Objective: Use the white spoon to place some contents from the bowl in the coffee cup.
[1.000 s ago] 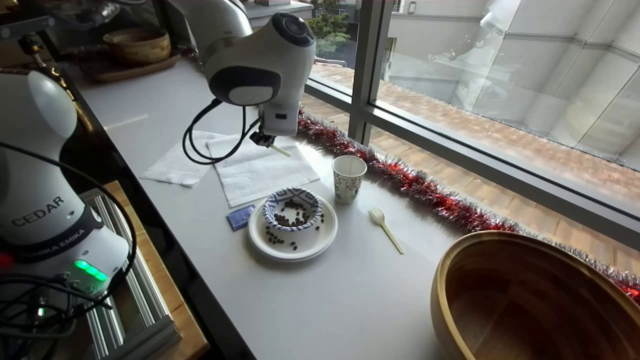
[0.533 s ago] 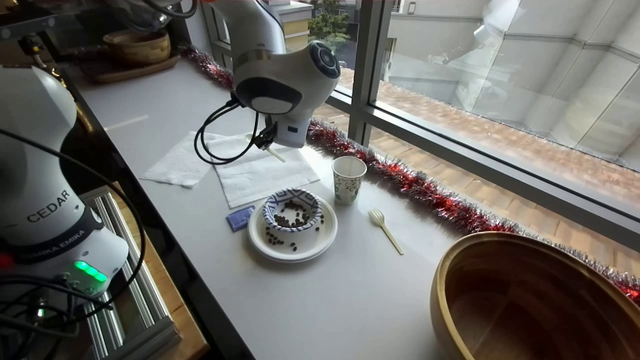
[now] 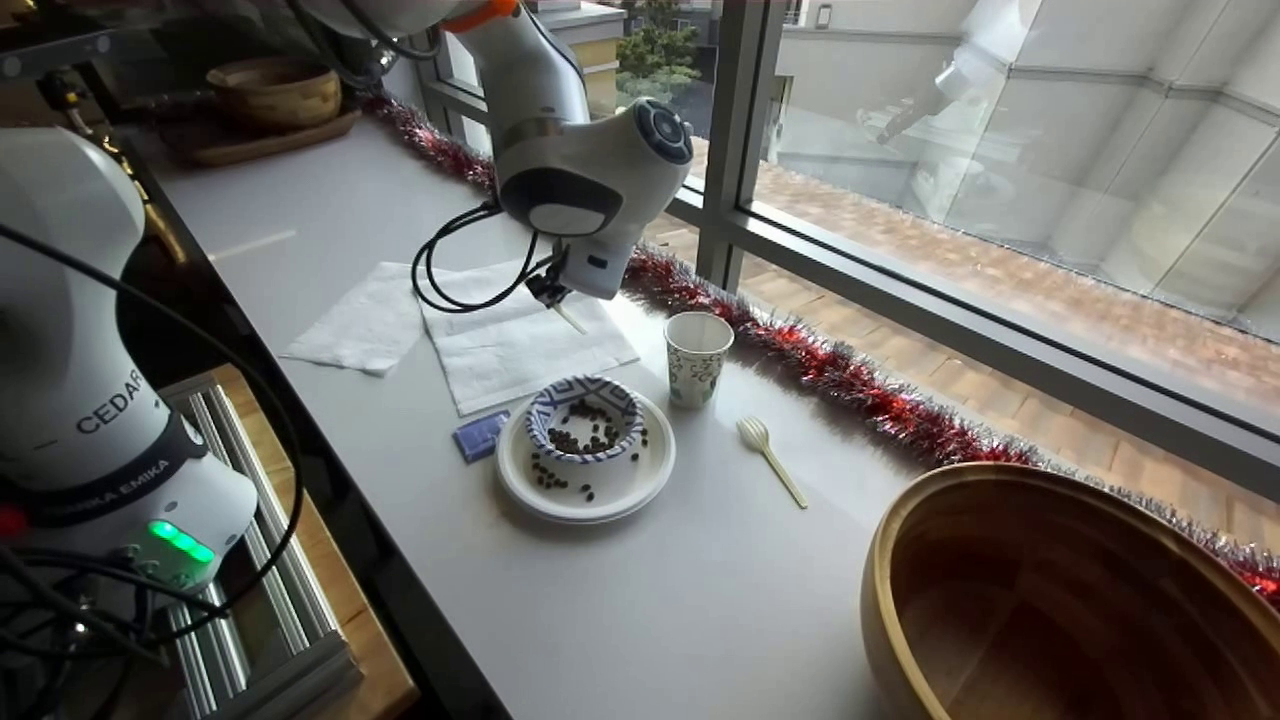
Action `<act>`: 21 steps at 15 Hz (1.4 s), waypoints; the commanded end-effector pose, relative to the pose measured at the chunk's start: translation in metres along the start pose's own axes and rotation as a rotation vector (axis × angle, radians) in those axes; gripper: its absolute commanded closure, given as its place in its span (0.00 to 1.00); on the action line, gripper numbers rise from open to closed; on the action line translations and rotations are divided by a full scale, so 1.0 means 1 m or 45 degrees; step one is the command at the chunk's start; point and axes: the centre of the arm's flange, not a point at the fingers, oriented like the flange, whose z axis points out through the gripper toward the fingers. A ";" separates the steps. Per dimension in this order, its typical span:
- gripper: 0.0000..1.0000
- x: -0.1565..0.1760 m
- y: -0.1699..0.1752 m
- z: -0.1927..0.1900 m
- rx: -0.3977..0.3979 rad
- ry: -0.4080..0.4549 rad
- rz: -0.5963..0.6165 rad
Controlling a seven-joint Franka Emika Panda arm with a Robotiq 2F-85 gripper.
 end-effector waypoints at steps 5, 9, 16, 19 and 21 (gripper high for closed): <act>0.97 0.023 -0.025 0.041 0.116 0.025 0.245; 0.97 0.036 -0.028 0.060 0.128 0.051 0.323; 0.46 0.010 -0.010 0.048 0.016 0.183 0.240; 0.26 -0.027 0.029 0.004 -0.054 0.304 0.097; 0.12 -0.044 0.043 -0.017 -0.079 0.388 0.025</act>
